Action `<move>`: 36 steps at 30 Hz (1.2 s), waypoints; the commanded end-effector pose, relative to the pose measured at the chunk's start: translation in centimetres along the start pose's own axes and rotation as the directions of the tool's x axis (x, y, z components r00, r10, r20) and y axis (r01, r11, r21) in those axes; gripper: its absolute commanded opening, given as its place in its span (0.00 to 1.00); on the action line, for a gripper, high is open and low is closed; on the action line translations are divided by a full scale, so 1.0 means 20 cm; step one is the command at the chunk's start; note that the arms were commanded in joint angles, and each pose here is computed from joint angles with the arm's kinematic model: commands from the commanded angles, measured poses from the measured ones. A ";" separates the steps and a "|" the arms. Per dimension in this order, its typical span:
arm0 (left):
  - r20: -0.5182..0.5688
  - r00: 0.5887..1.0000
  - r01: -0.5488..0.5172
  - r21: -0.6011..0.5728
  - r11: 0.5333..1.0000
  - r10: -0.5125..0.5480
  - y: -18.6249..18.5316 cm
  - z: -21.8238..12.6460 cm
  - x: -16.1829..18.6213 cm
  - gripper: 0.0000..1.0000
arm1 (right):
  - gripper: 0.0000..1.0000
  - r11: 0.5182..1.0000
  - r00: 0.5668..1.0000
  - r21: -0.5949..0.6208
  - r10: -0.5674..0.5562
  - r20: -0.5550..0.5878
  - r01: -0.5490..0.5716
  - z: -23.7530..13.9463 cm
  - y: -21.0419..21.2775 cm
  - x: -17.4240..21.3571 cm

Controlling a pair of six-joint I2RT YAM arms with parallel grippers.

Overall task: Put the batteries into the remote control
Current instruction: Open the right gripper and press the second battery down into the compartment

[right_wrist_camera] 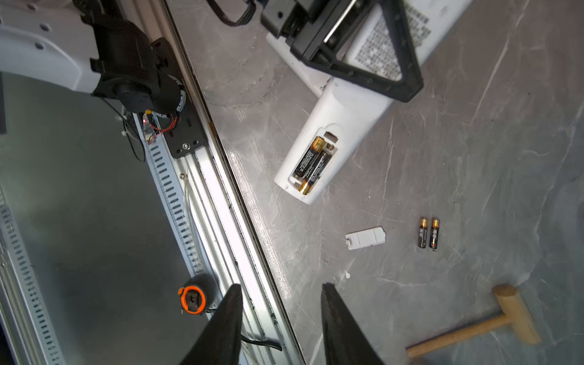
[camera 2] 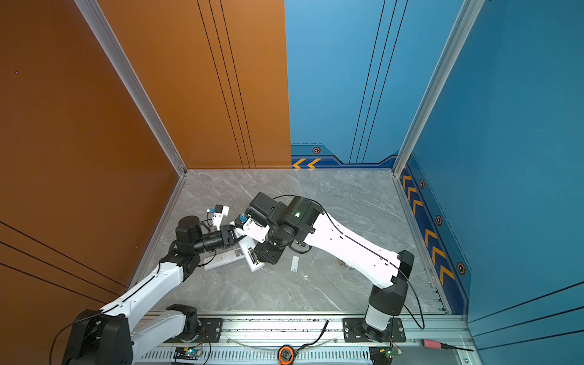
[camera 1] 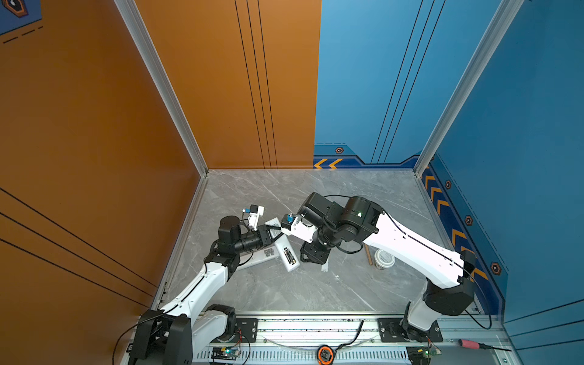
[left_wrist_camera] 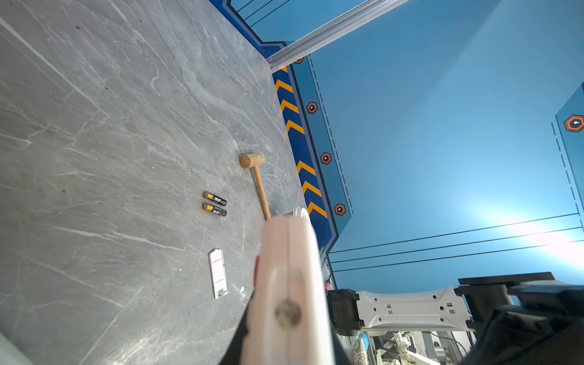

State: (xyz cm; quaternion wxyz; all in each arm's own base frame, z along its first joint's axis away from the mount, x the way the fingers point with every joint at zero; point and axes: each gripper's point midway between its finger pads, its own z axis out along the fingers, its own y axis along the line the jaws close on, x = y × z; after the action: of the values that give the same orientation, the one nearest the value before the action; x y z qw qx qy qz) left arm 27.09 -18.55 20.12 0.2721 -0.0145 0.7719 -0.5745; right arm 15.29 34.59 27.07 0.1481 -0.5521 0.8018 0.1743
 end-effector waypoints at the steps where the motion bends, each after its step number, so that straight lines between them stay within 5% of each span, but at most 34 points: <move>1: -0.030 0.999 -0.022 0.056 0.998 0.024 -0.07 0.01 0.03 0.00 | 0.39 0.981 0.983 -0.060 -0.183 0.007 0.184 0.13 0.01 -0.01; 8: -0.043 0.999 -0.014 0.063 0.998 0.017 -0.07 0.03 0.05 0.00 | 0.36 0.964 0.964 0.039 -0.264 0.011 0.264 0.27 -0.09 -0.11; 19: -0.048 0.999 -0.005 0.072 0.997 0.008 -0.06 0.04 0.04 0.00 | 0.35 0.920 0.923 0.096 -0.372 -0.100 0.381 0.37 -0.14 0.03; 36: -0.063 0.998 0.011 0.073 0.997 -0.006 -0.06 0.05 0.06 0.00 | 0.25 0.913 0.917 0.108 -0.383 -0.112 0.394 0.44 -0.15 0.00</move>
State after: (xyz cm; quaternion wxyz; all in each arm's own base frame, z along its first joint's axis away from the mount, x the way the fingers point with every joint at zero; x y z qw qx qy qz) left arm 26.92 -19.67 20.51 0.2593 -0.0046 0.7628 -0.5924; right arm 18.30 36.87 18.73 0.1693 -0.6923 0.6977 0.0730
